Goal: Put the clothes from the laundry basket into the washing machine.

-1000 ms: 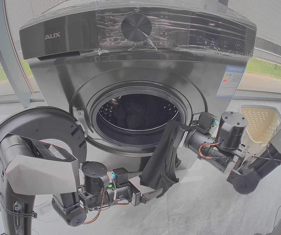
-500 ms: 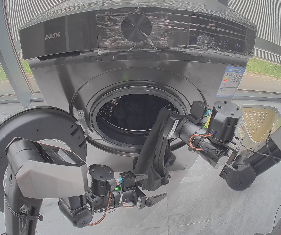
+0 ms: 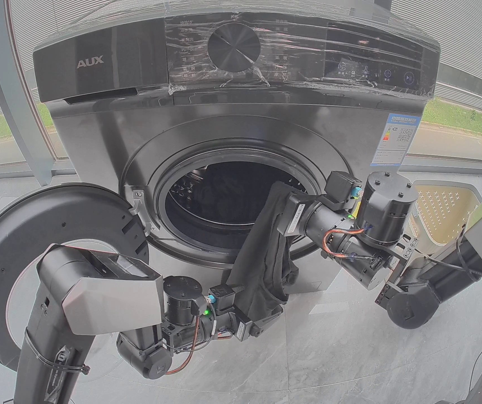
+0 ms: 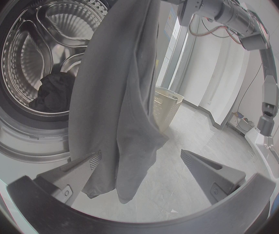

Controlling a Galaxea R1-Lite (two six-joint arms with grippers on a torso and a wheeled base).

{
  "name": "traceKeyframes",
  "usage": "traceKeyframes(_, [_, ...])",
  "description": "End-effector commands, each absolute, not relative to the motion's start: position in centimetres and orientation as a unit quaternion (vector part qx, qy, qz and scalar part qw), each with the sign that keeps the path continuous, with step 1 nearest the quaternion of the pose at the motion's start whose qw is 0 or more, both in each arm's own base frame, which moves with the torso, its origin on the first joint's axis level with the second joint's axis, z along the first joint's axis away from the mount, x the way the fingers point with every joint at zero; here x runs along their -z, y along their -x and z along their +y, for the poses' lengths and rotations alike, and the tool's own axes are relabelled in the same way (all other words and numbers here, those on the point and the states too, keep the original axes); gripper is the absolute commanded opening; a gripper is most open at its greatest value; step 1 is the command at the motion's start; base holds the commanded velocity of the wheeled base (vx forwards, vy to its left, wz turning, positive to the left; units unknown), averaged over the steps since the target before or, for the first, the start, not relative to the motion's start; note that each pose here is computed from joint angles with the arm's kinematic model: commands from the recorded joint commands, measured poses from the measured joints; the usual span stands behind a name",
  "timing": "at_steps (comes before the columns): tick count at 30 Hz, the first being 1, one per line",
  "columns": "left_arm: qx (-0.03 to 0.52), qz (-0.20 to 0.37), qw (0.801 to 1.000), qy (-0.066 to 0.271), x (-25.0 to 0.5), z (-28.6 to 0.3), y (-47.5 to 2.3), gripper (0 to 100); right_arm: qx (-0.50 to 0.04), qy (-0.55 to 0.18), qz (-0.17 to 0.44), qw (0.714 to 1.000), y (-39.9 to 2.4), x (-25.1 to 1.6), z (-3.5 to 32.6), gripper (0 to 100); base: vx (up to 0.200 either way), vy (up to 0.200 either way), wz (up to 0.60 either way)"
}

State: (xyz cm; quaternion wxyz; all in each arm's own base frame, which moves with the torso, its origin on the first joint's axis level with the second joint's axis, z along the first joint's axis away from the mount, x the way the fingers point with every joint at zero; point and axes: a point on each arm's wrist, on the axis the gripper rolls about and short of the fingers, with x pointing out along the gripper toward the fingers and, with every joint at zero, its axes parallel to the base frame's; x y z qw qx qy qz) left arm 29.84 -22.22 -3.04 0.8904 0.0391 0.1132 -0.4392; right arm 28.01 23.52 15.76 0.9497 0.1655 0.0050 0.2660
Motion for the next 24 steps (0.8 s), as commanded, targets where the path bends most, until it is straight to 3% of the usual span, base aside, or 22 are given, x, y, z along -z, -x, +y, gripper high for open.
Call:
traceKeyframes(1, [0.431, 0.122, 0.893, -0.044, 4.3, -21.8, -30.4, 100, -0.266, -0.166, 0.004, 0.949, -28.0, -15.8, 23.6, 0, 0.0, 0.0, 0.0])
traceKeyframes(15, [0.45, 0.112, 0.885, -0.034, 5.8, -22.9, -31.9, 100, -0.266, -0.167, 0.005, 0.949, -28.0, -15.6, 23.6, 0, 0.0, 0.0, 0.0])
traceKeyframes(24, [0.436, 0.086, 0.895, -0.028, 6.5, -23.5, -34.2, 100, -0.271, -0.167, 0.009, 0.948, -27.7, -15.5, 23.9, 0, 0.0, 0.0, 0.0])
